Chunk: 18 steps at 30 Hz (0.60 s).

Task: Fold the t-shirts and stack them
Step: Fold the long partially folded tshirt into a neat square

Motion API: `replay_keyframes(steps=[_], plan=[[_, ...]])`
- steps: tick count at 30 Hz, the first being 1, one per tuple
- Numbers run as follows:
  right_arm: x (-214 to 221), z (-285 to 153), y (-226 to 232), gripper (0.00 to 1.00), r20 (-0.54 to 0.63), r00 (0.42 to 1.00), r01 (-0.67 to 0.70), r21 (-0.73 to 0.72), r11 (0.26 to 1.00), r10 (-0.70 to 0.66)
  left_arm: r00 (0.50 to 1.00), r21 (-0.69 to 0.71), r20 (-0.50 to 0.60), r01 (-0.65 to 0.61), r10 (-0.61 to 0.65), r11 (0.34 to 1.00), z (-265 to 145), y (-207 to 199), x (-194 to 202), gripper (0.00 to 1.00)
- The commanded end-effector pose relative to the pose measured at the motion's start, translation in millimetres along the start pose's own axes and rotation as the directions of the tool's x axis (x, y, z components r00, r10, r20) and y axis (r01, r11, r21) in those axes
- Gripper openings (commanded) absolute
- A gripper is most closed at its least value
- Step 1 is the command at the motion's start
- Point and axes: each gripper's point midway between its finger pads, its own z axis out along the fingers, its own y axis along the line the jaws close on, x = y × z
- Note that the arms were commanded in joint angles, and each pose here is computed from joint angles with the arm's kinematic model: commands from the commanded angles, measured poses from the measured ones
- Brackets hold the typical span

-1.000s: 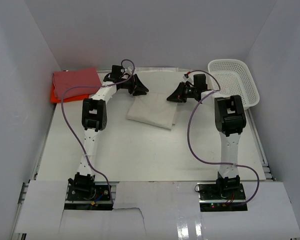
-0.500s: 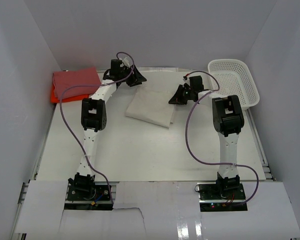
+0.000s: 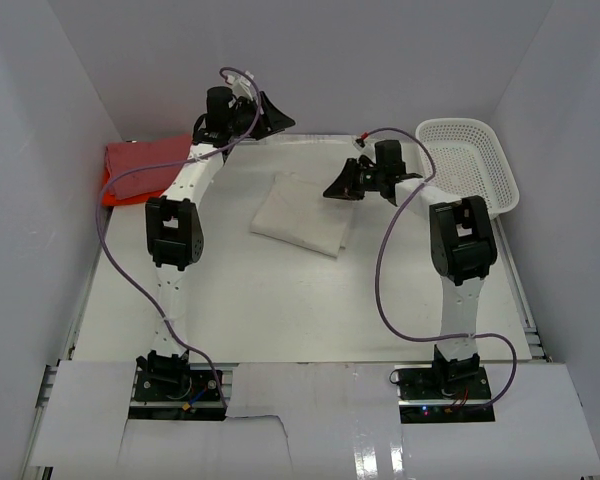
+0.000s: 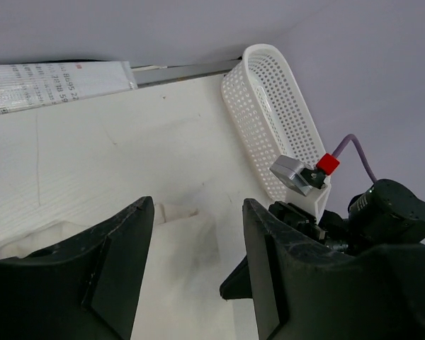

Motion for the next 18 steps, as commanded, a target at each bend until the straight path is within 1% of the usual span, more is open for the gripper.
replay_keyframes(steps=[1,3,5,6,7,9,10,12,13,15,18], plan=[[9,10,66,0.11,-0.060,0.997,0.042,-0.197,0.979,-0.055,0.999,0.036,-0.049,-0.016,0.018,0.999,-8,-13,11,0.64],[22,22,79,0.11,-0.106,0.993,0.030,-0.247,0.968,-0.058,0.997,0.014,-0.074,-0.003,0.004,1.000,-7,0,24,0.64],[32,38,78,0.11,-0.141,0.990,-0.013,-0.273,0.962,-0.027,0.996,-0.013,-0.091,-0.001,0.000,1.000,-5,13,34,0.64],[37,43,85,0.11,-0.159,0.987,-0.018,-0.301,0.954,-0.031,0.995,-0.030,-0.102,0.007,-0.011,1.000,-4,20,41,0.64],[41,53,79,0.11,-0.170,0.985,-0.049,-0.309,0.950,-0.005,0.994,-0.040,-0.108,0.014,-0.018,0.999,-4,26,45,0.63],[47,62,82,0.11,-0.190,0.982,-0.072,-0.341,0.937,0.007,0.992,-0.071,-0.121,0.031,-0.039,0.997,-4,37,58,0.63],[53,70,73,0.10,-0.204,0.979,-0.097,-0.342,0.935,0.027,0.992,-0.083,-0.119,0.031,-0.041,0.996,-4,42,60,0.63],[54,77,75,0.09,-0.210,0.977,-0.119,-0.374,0.920,0.042,0.993,-0.096,-0.115,0.031,-0.042,0.995,-5,46,64,0.63],[62,84,66,0.09,-0.227,0.972,-0.145,-0.369,0.918,0.062,0.991,-0.105,-0.120,0.038,-0.050,0.994,-6,52,70,0.63],[68,92,64,0.08,-0.236,0.969,-0.159,-0.382,0.910,0.070,0.990,-0.112,-0.129,0.048,-0.063,0.993,-5,59,76,0.62],[85,106,45,0.08,-0.259,0.961,-0.181,-0.346,0.921,0.092,0.985,-0.098,-0.156,0.057,-0.072,0.994,-2,65,87,0.62]])
